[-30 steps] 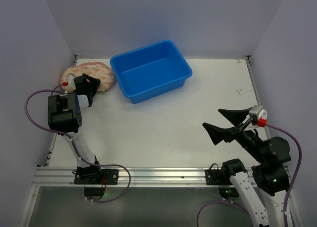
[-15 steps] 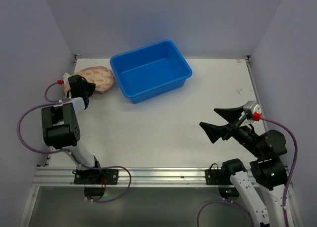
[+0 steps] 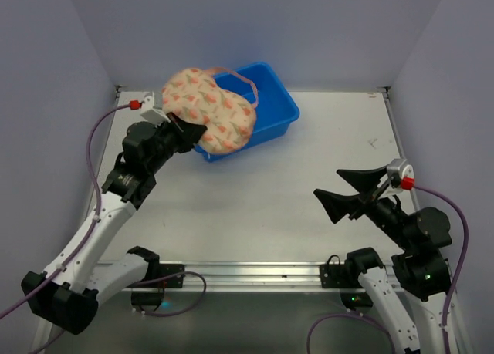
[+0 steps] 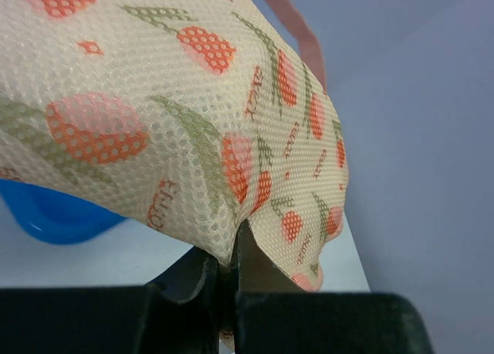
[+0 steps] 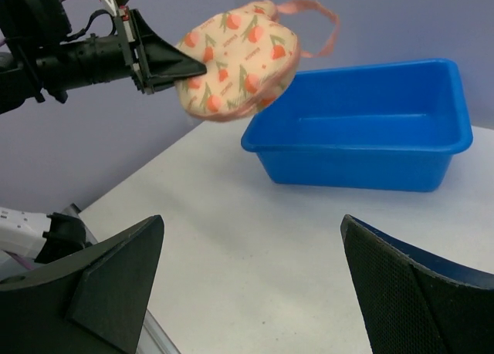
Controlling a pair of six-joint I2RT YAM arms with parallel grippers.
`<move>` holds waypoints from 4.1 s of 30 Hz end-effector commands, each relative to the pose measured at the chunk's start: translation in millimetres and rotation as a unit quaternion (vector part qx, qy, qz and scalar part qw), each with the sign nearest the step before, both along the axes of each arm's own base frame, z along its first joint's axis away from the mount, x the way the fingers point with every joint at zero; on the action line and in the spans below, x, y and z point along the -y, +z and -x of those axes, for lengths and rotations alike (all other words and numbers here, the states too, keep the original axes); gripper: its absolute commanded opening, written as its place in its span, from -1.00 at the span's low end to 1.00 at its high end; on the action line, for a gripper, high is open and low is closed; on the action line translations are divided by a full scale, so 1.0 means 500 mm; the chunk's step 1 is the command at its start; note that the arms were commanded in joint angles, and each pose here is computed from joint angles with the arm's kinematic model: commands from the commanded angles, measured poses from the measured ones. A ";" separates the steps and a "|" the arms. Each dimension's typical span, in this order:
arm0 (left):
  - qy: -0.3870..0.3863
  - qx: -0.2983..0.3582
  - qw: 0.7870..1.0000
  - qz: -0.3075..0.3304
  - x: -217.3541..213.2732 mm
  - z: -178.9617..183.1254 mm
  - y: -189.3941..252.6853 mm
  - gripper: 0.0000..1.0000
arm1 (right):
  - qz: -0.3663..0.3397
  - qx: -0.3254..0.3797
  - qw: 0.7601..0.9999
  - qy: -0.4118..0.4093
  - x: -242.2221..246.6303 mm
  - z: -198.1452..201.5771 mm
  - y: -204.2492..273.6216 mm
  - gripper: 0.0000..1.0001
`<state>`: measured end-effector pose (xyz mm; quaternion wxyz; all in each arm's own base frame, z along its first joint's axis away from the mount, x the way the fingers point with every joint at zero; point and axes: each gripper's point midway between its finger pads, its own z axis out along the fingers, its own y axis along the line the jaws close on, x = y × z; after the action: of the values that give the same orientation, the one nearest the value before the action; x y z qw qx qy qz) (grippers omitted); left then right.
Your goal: Unzip the laundry bag and remove the bra
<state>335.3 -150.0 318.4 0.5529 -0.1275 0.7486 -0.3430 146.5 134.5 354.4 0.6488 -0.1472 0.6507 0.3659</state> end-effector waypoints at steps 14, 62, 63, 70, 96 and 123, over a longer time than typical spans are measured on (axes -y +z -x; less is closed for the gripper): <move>-0.169 -0.102 0.979 -0.044 0.339 0.148 -0.317 -1.00 | -0.011 -0.133 0.991 -0.022 -0.010 -0.068 -0.150 0.97; -0.224 -0.178 0.957 -0.039 0.276 0.274 -0.504 0.33 | 0.149 -0.494 0.843 -0.151 -0.069 -0.228 -0.612 -0.33; -0.227 -0.173 0.958 -0.037 0.279 0.272 -0.501 0.32 | 0.153 -0.497 0.841 -0.150 -0.067 -0.230 -0.619 -0.33; -0.263 -0.152 0.952 -0.029 0.307 0.276 -0.493 0.24 | 0.166 -0.512 0.832 -0.135 -0.070 -0.233 -0.640 -0.32; -0.264 -0.170 0.949 0.019 0.380 0.227 -0.455 -1.00 | 0.148 -0.432 0.882 -0.118 -0.077 -0.203 -0.539 -0.07; -0.143 -0.316 0.936 0.062 0.444 0.164 -0.379 -1.00 | 0.123 -0.358 0.913 -0.152 -0.163 -0.134 -0.470 -0.03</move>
<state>241.3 -369.5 113.9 0.2070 -0.1318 0.8829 -0.4004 190.7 207.7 90.4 0.3456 -0.0176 0.9178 0.1947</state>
